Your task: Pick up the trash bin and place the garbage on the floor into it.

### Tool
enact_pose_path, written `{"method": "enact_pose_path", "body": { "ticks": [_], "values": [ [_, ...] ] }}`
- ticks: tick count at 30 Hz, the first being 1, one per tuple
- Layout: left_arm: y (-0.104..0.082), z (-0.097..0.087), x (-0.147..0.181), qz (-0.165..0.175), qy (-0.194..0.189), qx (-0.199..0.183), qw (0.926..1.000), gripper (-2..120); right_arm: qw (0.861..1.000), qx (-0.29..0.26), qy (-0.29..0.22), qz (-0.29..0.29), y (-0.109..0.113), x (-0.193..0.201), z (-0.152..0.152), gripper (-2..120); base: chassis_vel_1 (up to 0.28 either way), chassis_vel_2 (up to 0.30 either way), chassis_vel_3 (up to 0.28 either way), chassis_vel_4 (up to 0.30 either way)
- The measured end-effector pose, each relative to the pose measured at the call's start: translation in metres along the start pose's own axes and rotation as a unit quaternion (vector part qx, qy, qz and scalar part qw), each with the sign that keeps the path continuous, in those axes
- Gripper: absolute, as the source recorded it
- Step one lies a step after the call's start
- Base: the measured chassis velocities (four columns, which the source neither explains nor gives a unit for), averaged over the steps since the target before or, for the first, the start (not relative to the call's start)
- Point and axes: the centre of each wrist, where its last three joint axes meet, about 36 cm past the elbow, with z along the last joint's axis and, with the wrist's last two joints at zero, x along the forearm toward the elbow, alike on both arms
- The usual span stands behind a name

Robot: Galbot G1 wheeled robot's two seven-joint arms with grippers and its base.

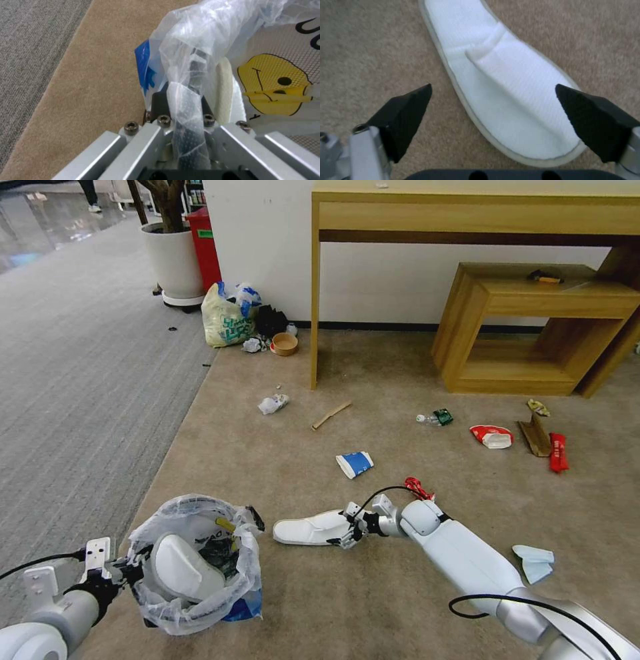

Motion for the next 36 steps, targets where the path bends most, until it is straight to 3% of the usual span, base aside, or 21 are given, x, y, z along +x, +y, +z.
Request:
{"method": "enact_pose_path", "body": {
  "ticks": [9,16,31,34,36],
  "values": [
    [-0.001,0.001,0.001,0.001,0.003,-0.001,1.0,0,1.0,-0.002,-0.001,0.0,-0.003,-0.017,0.002,84,0.0,0.0,0.0,0.0],
    [-0.002,0.001,0.002,0.002,0.003,0.0,1.0,0,1.0,-0.002,0.004,-0.001,-0.003,-0.031,-0.002,69,0.0,0.0,0.0,0.0],
    [0.0,-0.001,0.001,0.003,0.001,0.003,1.0,0,1.0,-0.006,0.016,-0.003,-0.004,-0.04,-0.001,65,0.0,0.0,0.0,0.0],
    [0.0,-0.001,0.0,0.004,0.001,0.003,1.0,0,1.0,-0.006,0.016,-0.002,-0.004,-0.04,-0.001,59,0.0,0.0,0.0,0.0],
    [0.0,0.0,0.0,0.004,0.002,0.004,1.0,0,1.0,-0.007,0.016,0.0,-0.004,-0.041,0.0,45,0.0,0.0,0.0,0.0]
  ]
}}
